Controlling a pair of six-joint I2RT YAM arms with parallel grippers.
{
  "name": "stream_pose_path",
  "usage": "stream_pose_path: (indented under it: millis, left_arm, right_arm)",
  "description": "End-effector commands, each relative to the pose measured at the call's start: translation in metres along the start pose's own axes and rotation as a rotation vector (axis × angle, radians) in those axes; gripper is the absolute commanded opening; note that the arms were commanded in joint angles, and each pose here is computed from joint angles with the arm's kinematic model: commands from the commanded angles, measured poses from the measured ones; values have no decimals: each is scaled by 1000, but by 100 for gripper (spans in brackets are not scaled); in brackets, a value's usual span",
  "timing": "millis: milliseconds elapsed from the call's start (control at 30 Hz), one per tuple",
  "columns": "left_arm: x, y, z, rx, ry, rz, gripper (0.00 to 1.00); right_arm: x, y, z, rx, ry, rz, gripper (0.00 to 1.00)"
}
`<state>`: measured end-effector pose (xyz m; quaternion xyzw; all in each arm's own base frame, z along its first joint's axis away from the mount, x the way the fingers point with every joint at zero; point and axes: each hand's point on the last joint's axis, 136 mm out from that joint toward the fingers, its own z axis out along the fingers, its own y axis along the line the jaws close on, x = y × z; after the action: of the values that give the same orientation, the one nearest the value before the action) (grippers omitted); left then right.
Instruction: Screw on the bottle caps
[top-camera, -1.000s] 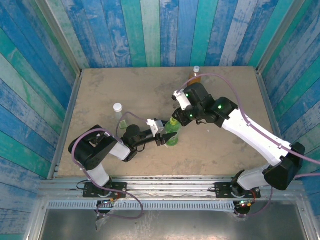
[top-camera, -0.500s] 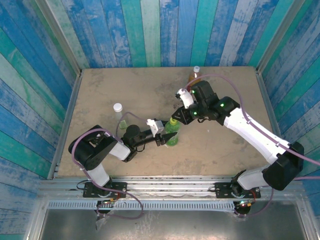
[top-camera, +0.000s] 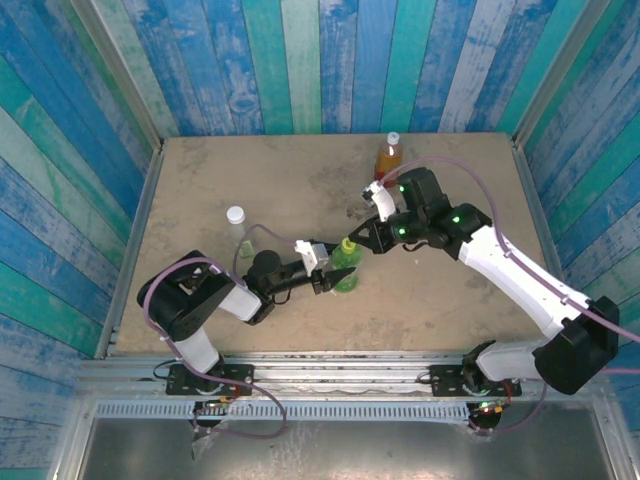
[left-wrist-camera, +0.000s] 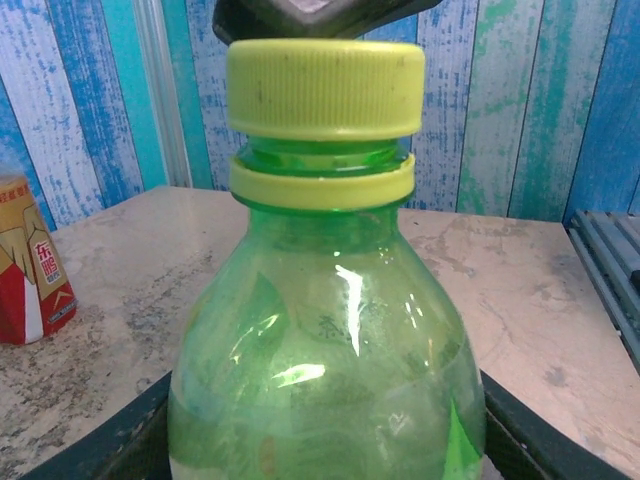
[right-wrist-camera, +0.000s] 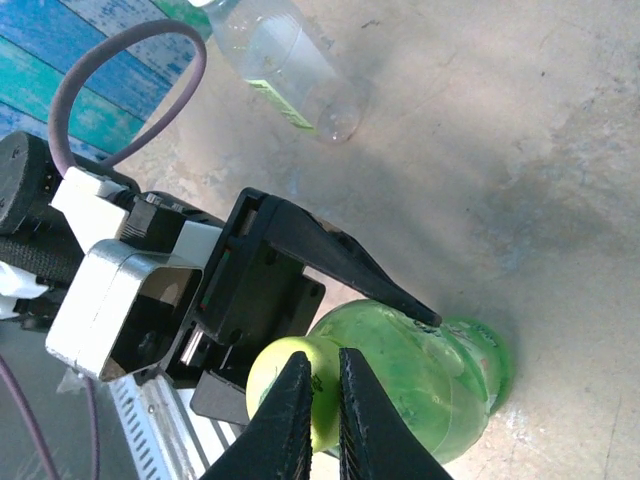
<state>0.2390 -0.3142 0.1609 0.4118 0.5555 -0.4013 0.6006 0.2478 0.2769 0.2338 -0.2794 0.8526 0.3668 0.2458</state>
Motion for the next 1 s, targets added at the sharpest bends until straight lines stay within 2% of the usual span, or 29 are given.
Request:
stream_pose_path:
  millis: [0,333,433,567,700,867,967]
  left_arm:
    - [25,5,-1,-30,81,-63,59]
    - [26,4,-1,-24,89,-59,59]
    - [27,3,-1,-21,90,-60,59]
    - [27,3,-2,-23,90,-60,59]
    - [27,3,-2,-23,89,-62,59]
    - [27,3,-2,-24,90,-62,59]
    - [27,3,-1,-24,91,-61,59]
  right_arm:
    - [48,9,2,-57,156,100,12]
    - [12,5,-15,20,39,53,33]
    - [4,2,-9,23,42,43,35]
    - [-5,2,3,-4,63,24,34]
    - [-4,3,11,-33,89,27,26]
    - [14,3,6,-33,104,51,18]
    - [27,8,2,-57,116,77,18]
